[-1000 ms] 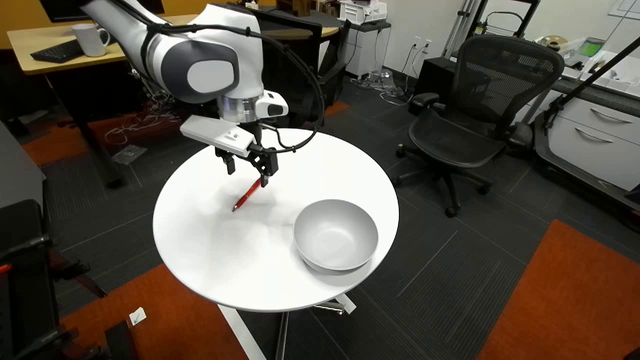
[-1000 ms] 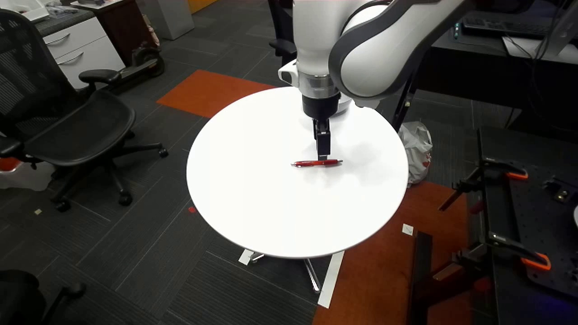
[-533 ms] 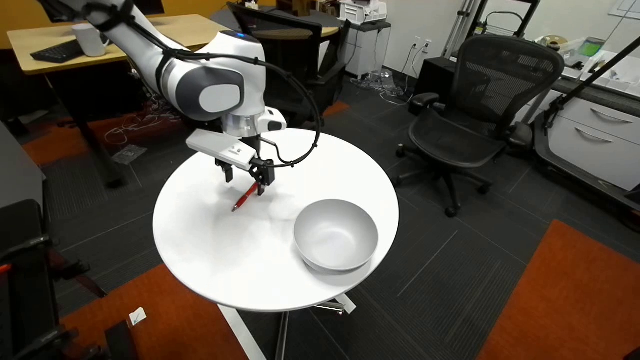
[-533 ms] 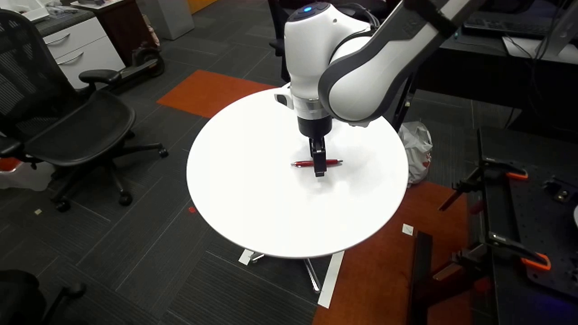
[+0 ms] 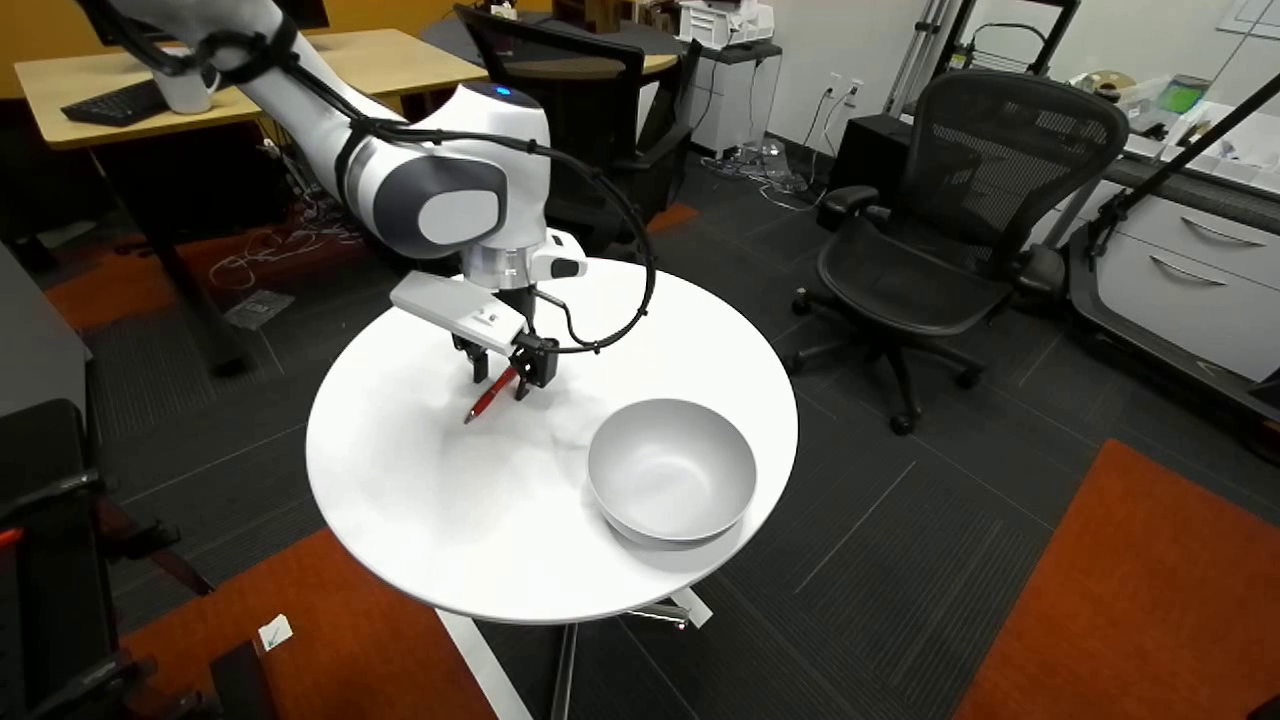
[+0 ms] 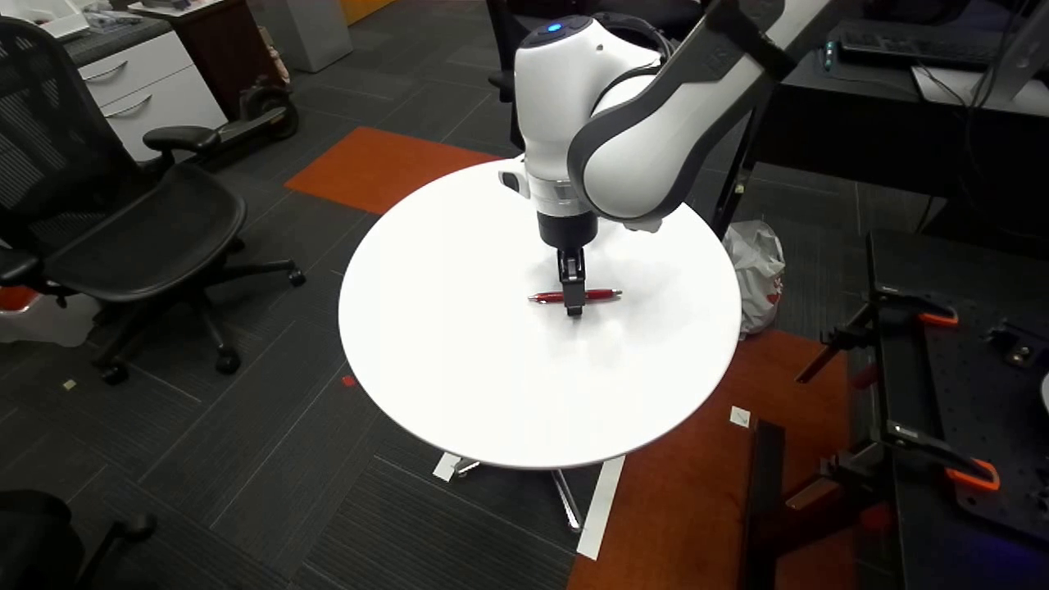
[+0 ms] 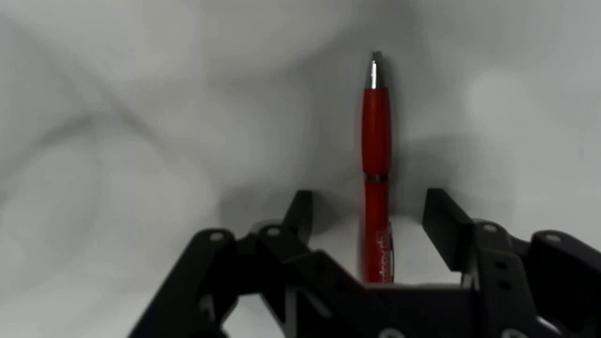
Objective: Take the pen from the table and place it in the white bowl
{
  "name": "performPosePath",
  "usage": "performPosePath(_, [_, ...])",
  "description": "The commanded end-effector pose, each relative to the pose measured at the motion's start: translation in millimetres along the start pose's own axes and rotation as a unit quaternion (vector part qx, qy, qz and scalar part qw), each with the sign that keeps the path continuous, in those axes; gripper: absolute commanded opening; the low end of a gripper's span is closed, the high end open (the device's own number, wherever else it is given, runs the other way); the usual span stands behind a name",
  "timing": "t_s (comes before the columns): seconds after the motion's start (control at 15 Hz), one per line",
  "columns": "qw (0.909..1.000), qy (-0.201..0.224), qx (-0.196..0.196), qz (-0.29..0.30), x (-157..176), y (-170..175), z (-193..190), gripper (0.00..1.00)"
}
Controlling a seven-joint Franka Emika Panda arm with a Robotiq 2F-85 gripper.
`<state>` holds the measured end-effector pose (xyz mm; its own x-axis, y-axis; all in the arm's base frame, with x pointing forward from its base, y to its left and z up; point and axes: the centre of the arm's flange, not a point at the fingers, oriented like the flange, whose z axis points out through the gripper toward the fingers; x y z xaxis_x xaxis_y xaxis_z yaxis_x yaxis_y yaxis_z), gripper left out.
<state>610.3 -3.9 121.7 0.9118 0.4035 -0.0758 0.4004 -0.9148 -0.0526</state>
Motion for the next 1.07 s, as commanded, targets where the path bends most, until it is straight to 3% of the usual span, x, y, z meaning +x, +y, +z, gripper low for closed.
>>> performPosePath(0.0, [0.9998, 0.01, 0.014, 0.006, 5, 16, -7, 0.35])
performPosePath(0.33, [0.9994, 0.018, 0.016, 0.024, 5, 30, -18, 0.01])
performPosePath(0.73, [0.992, 0.06, 0.001, 0.111, -7, 21, -80, 0.04])
performPosePath(1.0, [0.9729, 0.095, -0.043, 0.206, -22, 35, -145, 0.04])
